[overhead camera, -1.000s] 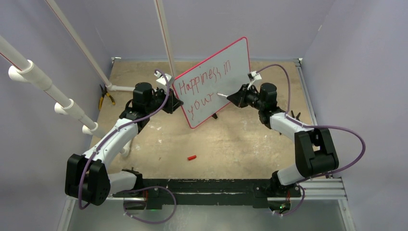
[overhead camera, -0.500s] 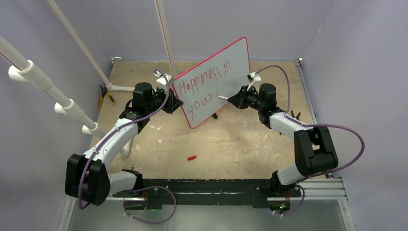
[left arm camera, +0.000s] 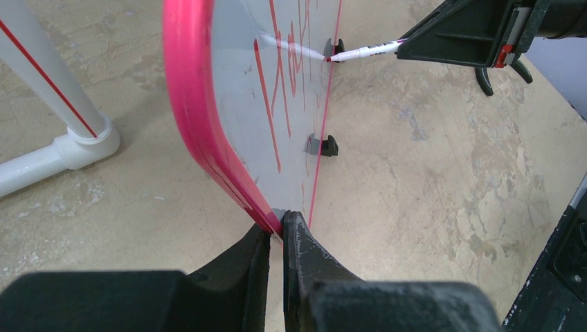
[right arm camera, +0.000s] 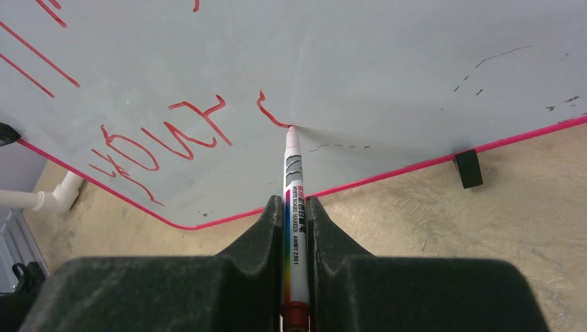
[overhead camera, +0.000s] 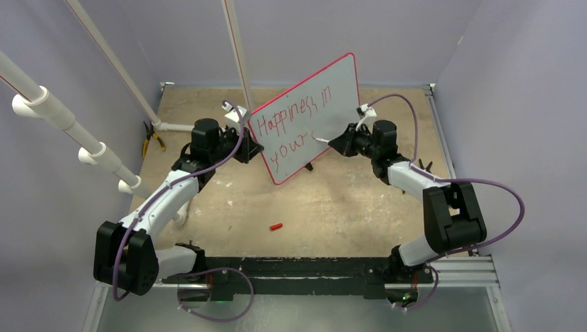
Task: Write a sentence on the whiteboard
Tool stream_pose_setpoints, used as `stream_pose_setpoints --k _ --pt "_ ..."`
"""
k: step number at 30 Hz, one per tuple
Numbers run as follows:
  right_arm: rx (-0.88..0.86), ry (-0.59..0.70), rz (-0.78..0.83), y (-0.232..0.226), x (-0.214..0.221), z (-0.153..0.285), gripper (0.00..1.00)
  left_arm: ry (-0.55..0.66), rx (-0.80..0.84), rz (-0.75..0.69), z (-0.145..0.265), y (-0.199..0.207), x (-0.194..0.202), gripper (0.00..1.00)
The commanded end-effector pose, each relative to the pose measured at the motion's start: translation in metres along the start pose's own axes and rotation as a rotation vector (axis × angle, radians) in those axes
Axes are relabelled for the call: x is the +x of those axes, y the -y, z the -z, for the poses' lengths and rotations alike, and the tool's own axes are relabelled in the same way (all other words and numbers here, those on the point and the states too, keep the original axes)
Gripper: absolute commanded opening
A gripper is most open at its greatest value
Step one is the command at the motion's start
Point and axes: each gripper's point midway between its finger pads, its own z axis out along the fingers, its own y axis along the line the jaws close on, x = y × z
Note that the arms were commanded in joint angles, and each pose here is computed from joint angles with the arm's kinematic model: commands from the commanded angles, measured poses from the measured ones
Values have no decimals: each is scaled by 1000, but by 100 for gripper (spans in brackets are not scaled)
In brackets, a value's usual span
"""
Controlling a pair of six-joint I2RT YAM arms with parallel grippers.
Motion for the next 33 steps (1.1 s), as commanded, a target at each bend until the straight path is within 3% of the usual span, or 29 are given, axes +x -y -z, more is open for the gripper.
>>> stream_pose_setpoints --k 1,18,33 --pt "20 102 44 -5 -38 -4 0 -36 35 -33 -3 8 8 0" --pt "-10 215 88 -31 -85 15 0 -37 37 -34 -4 9 8 0" --pt "-15 141 52 -19 -57 1 0 -35 37 -35 -4 10 7 0"
